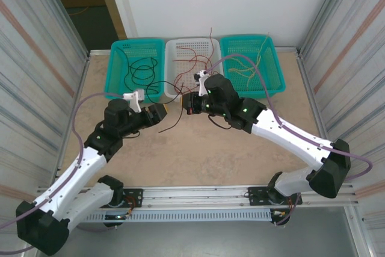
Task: Untangle the cables
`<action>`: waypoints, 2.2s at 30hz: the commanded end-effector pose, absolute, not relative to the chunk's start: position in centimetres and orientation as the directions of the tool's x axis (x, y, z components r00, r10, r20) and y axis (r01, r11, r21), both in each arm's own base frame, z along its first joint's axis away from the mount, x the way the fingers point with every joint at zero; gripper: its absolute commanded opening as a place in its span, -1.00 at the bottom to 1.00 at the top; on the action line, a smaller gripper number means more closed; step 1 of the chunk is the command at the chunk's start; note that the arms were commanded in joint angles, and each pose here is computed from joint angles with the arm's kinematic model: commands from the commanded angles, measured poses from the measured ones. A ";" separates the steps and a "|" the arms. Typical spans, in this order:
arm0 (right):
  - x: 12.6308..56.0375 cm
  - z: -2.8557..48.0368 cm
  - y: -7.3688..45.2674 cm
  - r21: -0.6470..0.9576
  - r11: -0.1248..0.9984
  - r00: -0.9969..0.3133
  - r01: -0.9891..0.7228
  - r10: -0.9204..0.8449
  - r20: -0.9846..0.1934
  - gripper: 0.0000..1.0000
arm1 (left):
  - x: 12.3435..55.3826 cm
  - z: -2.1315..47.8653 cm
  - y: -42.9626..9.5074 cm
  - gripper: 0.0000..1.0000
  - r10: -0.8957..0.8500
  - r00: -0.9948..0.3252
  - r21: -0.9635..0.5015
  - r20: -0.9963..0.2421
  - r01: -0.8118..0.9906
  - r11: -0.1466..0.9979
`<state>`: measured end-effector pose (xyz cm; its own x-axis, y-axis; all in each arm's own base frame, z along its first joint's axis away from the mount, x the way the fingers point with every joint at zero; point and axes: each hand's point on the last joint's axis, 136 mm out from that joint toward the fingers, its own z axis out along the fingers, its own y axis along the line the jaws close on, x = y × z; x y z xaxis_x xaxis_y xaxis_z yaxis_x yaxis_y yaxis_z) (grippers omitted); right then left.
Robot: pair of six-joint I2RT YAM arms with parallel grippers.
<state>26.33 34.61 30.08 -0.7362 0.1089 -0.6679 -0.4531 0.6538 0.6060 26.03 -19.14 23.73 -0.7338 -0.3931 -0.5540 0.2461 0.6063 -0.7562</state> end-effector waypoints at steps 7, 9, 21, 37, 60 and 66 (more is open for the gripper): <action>25.5 32.4 35.0 0.673 0.569 -0.742 -0.473 0.155 -0.653 -1.00 | 27.9 24.7 -17.9 0.32 -0.446 -0.675 -0.737 -0.588 0.220 0.639; 25.4 32.5 35.1 0.681 0.556 -0.745 -0.476 0.156 -0.648 -1.00 | 28.5 24.6 -17.3 0.32 -0.465 -0.664 -0.738 -0.586 0.201 0.644; 24.8 32.5 35.4 0.702 0.524 -0.754 -0.483 0.158 -0.637 -1.00 | 30.3 25.7 -16.8 -0.12 -0.484 -0.639 -0.746 -0.597 0.221 0.628; 27.7 30.4 31.2 0.493 0.750 -0.689 -0.441 0.070 -0.722 -1.00 | 26.9 23.5 -17.5 -0.84 -0.125 -0.657 -0.445 -0.744 0.348 0.825; 30.6 27.2 26.1 0.092 0.936 -0.622 -0.341 -0.151 -0.768 -0.79 | 19.5 24.6 -22.3 -0.83 0.342 -0.603 -0.284 -0.721 0.707 0.647; 30.8 28.1 24.5 0.085 0.951 -0.607 -0.297 -0.120 -0.786 -0.17 | 19.7 23.8 -21.6 -0.87 0.260 -0.709 -0.434 -0.656 0.636 0.638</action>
<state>30.45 25.97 25.99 -0.6386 -0.1513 -0.7545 -0.3354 0.9372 0.0960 20.11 -21.58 23.40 -0.6638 0.2997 -0.6852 0.6551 0.6751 -0.3393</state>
